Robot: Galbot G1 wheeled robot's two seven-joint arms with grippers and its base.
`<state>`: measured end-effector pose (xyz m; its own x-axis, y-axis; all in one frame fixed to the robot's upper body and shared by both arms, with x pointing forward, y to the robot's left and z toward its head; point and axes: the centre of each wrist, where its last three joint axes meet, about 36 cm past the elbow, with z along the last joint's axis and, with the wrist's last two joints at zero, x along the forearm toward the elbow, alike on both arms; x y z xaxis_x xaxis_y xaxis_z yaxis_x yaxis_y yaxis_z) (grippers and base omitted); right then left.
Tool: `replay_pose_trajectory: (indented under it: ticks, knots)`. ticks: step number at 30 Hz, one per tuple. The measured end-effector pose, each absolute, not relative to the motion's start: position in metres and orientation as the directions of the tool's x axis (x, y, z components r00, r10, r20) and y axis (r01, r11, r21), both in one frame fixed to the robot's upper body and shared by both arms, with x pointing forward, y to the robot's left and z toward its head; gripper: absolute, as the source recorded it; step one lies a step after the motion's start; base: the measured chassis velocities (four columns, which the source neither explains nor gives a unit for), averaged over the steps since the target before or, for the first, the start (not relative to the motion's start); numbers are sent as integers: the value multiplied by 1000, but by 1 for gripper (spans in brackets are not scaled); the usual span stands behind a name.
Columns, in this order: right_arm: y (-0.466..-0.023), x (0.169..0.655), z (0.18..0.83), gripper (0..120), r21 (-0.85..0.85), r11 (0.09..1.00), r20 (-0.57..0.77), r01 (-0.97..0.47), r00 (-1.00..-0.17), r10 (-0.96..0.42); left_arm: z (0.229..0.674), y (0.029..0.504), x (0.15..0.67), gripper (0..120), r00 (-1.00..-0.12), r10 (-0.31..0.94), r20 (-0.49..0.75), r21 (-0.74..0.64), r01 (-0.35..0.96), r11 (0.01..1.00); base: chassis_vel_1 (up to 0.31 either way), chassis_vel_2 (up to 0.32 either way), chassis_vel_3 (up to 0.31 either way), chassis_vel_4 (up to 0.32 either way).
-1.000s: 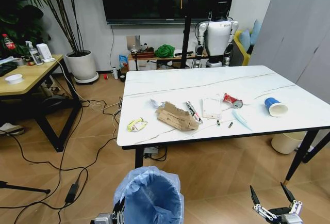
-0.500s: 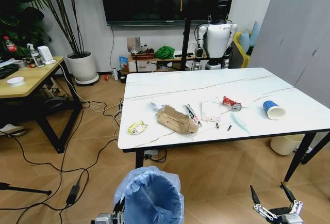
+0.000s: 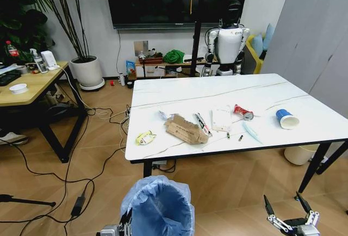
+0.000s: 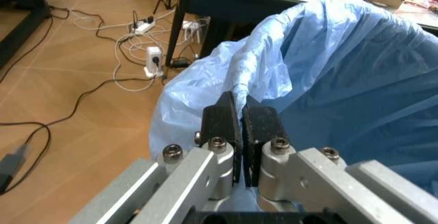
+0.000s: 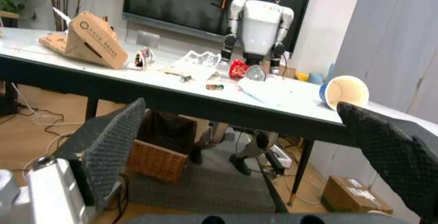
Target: Pick up the trash bin and place the trash from the table into it.
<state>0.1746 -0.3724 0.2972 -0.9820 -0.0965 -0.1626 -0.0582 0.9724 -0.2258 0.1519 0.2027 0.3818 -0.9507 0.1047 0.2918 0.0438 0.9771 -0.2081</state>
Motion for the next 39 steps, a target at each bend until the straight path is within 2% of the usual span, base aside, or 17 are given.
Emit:
replay_pose_trajectory:
  ticks: [27,39]
  knots:
    - [-372,174,297,100,-225,972,-161,-65,-982,-103,377,199,149,0,-955,91,284,-194,36,980,0,0,0,0]
    - [-371,200,344,100,-267,955,-207,-131,-960,-190,395,193,144,0,-933,118,341,-301,11,953,0,0,0,0]
